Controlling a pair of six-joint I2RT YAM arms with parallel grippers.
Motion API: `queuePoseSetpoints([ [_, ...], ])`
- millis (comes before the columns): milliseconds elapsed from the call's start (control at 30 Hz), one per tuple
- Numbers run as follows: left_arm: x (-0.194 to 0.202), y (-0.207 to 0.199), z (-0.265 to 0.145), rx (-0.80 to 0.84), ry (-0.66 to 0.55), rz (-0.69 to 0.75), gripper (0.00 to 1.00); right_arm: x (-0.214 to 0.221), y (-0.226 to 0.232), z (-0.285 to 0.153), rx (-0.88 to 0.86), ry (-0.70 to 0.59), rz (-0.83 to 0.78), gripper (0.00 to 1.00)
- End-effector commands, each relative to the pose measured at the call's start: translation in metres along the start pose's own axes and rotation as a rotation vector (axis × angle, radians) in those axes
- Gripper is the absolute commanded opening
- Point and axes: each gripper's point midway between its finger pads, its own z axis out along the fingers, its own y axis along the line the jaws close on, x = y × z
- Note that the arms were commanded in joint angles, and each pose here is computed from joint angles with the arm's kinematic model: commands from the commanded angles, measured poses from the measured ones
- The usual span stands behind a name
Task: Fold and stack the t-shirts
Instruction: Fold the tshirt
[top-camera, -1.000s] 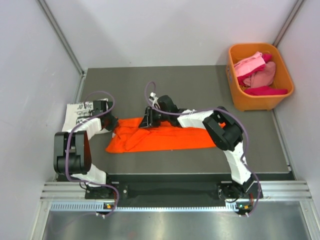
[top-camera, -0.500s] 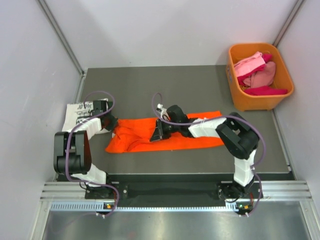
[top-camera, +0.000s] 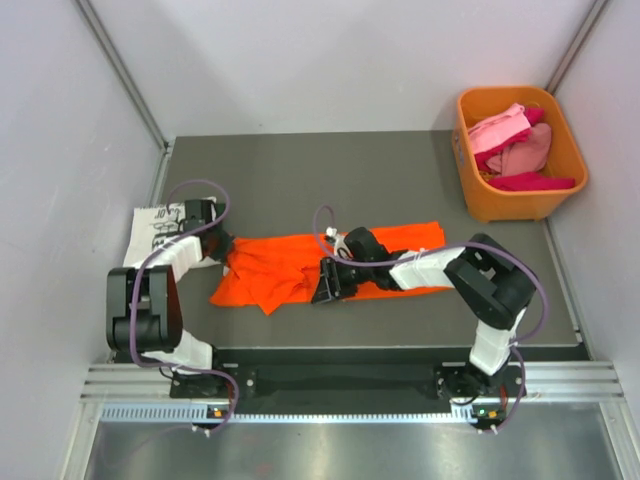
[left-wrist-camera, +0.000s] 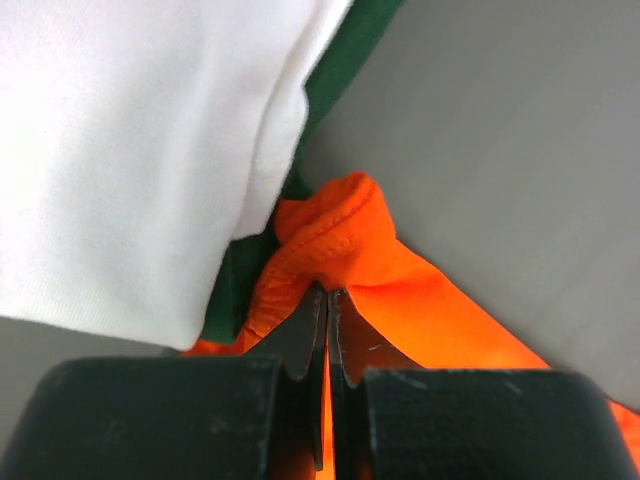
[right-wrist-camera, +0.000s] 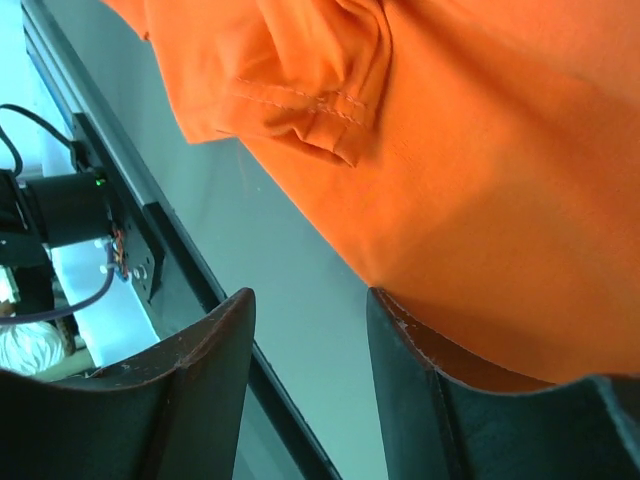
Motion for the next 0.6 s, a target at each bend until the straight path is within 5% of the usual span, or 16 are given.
queuePoseSetpoints([
  [0,-0.030,-0.026,-0.026,0.074,-0.104,0.045,0.00,-0.026,0.032,-0.012,-0.042,-0.088,-0.098,0.49],
  [133,-0.032,-0.047,-0.053,0.145,-0.128,0.095,0.07,-0.042,0.039,-0.017,-0.017,-0.119,-0.111,0.47],
  [267,-0.031,-0.054,-0.087,0.222,-0.168,0.133,0.28,-0.054,0.035,-0.020,0.029,-0.175,-0.096,0.46],
  [300,-0.031,-0.054,-0.100,0.243,-0.188,0.142,0.41,-0.057,0.035,-0.020,0.027,-0.185,-0.085,0.46],
  [367,-0.020,-0.050,-0.108,0.272,-0.165,0.156,0.47,-0.063,0.037,-0.019,0.022,-0.211,-0.074,0.45],
  [567,0.047,-0.041,-0.119,0.365,0.031,0.199,0.45,-0.082,0.053,-0.005,-0.050,-0.240,-0.035,0.40],
])
